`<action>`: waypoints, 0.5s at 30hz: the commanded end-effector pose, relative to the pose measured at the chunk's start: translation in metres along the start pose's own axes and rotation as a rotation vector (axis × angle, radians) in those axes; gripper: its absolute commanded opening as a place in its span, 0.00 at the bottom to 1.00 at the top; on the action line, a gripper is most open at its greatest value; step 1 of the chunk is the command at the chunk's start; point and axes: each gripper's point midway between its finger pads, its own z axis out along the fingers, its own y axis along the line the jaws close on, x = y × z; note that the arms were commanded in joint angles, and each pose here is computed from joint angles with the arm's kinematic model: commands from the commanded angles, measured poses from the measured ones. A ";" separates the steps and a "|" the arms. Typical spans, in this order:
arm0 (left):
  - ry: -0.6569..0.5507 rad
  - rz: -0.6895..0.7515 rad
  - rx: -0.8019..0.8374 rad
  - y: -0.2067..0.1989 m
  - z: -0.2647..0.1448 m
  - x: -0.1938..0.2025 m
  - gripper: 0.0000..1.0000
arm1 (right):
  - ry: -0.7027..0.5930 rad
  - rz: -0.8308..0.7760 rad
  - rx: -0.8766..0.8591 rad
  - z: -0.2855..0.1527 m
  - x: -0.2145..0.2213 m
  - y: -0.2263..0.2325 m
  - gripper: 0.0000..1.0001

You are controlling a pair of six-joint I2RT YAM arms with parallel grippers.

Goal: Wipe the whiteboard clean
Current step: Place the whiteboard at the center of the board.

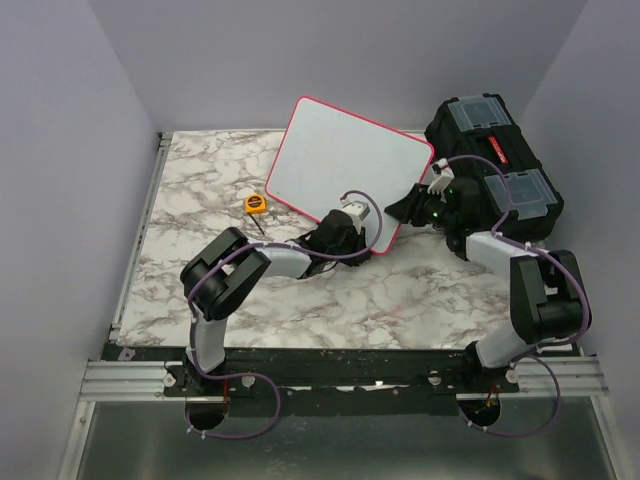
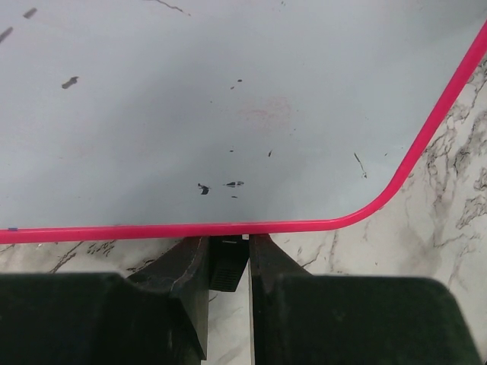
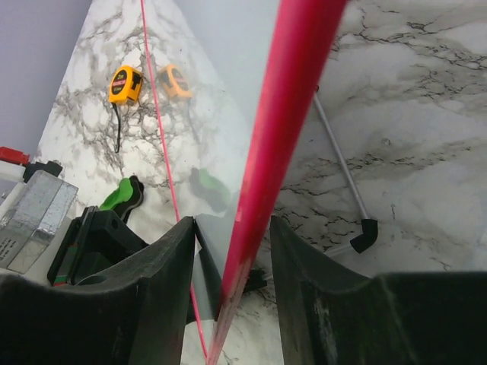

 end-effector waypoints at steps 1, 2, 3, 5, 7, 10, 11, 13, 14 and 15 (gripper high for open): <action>0.170 -0.115 -0.184 0.051 -0.004 0.056 0.00 | -0.026 0.010 -0.027 -0.007 -0.007 0.003 0.47; 0.172 -0.116 -0.186 0.052 -0.004 0.057 0.00 | -0.031 0.013 -0.028 -0.009 -0.008 0.003 0.47; 0.176 -0.118 -0.188 0.053 -0.004 0.058 0.00 | -0.034 0.018 -0.030 -0.011 -0.010 0.002 0.47; 0.180 -0.120 -0.191 0.055 -0.004 0.059 0.00 | -0.049 0.026 -0.035 -0.018 -0.015 0.002 0.47; 0.180 -0.122 -0.191 0.056 -0.003 0.060 0.00 | -0.065 0.036 -0.046 -0.025 -0.020 0.004 0.46; 0.180 -0.120 -0.190 0.056 -0.003 0.059 0.00 | -0.066 0.026 -0.083 -0.033 -0.021 0.013 0.39; 0.180 -0.121 -0.192 0.057 -0.003 0.059 0.00 | -0.060 0.030 -0.107 -0.034 -0.018 0.018 0.36; 0.177 -0.119 -0.190 0.056 -0.003 0.058 0.00 | -0.048 0.044 -0.168 -0.034 -0.015 0.026 0.32; 0.177 -0.119 -0.190 0.056 -0.003 0.058 0.00 | -0.035 0.060 -0.192 -0.033 -0.012 0.029 0.32; 0.176 -0.119 -0.189 0.056 -0.003 0.057 0.00 | -0.023 0.080 -0.198 -0.029 -0.011 0.028 0.32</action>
